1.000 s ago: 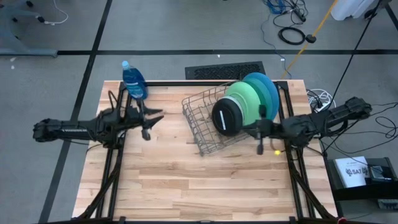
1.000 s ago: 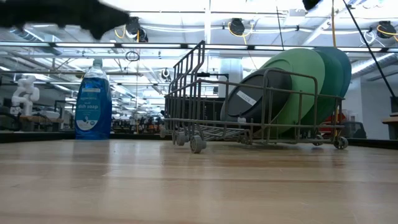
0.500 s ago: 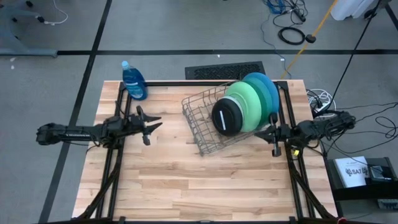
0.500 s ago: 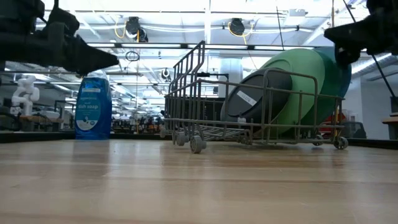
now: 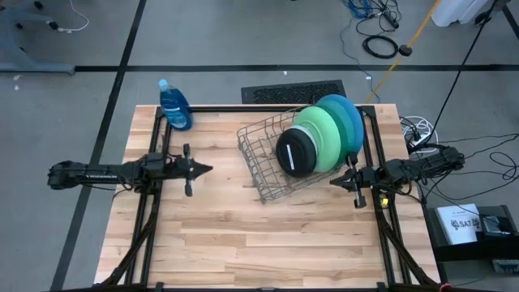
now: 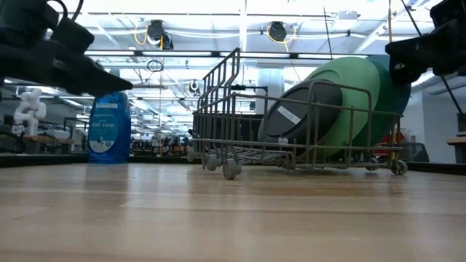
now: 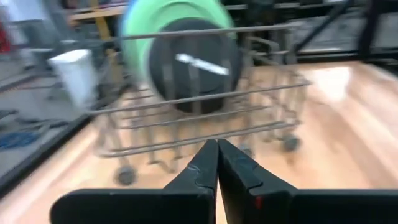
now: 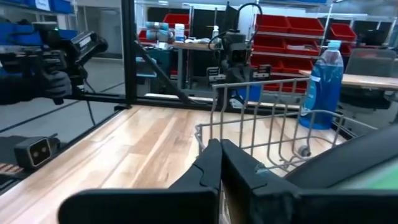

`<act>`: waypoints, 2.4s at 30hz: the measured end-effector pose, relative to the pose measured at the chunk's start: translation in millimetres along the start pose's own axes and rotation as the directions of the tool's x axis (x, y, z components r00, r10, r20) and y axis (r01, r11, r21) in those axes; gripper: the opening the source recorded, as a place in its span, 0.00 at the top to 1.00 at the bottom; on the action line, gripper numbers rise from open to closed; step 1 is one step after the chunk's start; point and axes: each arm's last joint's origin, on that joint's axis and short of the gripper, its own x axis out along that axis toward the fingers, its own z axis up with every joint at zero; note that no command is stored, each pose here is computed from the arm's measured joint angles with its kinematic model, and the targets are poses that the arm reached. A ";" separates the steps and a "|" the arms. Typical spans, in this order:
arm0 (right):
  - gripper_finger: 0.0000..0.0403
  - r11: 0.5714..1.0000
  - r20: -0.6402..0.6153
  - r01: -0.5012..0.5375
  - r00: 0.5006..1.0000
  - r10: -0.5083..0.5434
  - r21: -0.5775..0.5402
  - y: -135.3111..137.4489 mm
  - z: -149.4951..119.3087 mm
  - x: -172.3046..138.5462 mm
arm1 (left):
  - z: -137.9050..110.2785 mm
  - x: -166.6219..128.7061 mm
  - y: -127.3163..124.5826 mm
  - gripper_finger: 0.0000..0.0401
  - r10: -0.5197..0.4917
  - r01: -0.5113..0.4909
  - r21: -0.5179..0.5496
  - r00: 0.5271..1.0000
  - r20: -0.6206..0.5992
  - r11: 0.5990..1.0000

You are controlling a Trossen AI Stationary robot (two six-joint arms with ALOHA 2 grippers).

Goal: Sort dishes
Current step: Return to Home Position

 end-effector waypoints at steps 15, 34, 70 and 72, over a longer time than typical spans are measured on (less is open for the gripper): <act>1.00 0.999 -0.002 -0.009 1.000 0.009 0.045 0.3 -0.2 0.1 | 0.5 -0.1 -3.0 0.97 -0.105 0.106 -0.176 0.994 0.014 0.979; 1.00 0.999 -0.002 -0.008 1.000 0.008 0.045 0.3 -0.3 0.1 | 0.2 -0.1 -3.0 0.97 -0.103 0.104 -0.176 0.995 0.013 0.979; 1.00 0.999 -0.002 -0.007 1.000 0.008 0.045 0.2 -0.3 0.1 | -0.1 -0.1 -3.0 0.97 -0.103 0.103 -0.176 0.995 0.012 0.979; 1.00 0.999 -0.002 -0.007 1.000 0.008 0.045 0.2 -0.3 0.1 | -0.1 -0.1 -3.0 0.97 -0.103 0.103 -0.176 0.995 0.012 0.979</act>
